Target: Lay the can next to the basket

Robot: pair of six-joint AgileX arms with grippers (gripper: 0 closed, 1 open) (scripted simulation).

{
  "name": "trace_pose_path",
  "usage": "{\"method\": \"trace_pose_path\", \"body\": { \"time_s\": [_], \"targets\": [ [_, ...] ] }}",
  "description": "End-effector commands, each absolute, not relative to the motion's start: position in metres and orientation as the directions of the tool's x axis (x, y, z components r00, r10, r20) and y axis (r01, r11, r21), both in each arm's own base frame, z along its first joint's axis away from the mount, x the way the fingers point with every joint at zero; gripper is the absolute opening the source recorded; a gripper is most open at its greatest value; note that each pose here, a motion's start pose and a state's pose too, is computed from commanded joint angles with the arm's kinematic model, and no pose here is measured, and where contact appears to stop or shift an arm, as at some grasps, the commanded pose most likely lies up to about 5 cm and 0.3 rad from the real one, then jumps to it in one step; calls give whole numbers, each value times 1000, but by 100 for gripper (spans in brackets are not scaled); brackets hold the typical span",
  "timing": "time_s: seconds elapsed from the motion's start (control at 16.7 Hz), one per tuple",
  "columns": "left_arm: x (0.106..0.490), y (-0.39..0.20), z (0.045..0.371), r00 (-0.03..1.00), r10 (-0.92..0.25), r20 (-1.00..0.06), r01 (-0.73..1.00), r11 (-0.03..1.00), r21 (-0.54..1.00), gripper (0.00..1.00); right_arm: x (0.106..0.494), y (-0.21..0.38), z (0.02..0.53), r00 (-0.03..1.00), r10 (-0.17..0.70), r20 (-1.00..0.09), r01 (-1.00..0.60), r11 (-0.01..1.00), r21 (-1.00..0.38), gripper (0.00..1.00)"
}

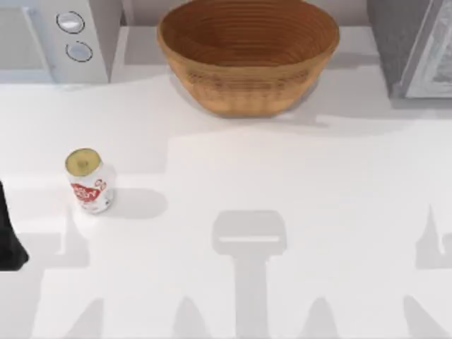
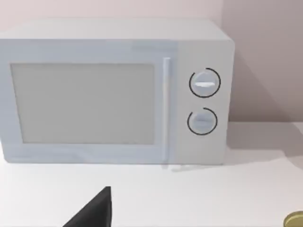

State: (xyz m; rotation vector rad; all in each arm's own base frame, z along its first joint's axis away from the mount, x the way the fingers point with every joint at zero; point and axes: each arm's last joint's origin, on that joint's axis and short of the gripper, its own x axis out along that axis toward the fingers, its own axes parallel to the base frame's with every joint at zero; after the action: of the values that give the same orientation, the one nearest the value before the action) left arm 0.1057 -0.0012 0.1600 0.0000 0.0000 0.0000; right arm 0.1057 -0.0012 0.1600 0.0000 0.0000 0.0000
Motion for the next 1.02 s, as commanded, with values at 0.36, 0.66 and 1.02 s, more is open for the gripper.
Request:
{"method": "trace_pose_path", "body": {
  "time_s": [0.36,0.66,1.02],
  "targets": [
    [109,-3,165,994,-20,-108,24,999,38,100,106,-1,160,1000,0,0,0,1000,0,100],
    [124,-9,186,910,-57,-411,123,983,136,100,106,-1,160,1000,0,0,0,1000,0,100],
    [179,-23,223,621,-75,-780,360,911,199,100,106,-1,160,1000,0,0,0,1000,0,100]
  ]
}}
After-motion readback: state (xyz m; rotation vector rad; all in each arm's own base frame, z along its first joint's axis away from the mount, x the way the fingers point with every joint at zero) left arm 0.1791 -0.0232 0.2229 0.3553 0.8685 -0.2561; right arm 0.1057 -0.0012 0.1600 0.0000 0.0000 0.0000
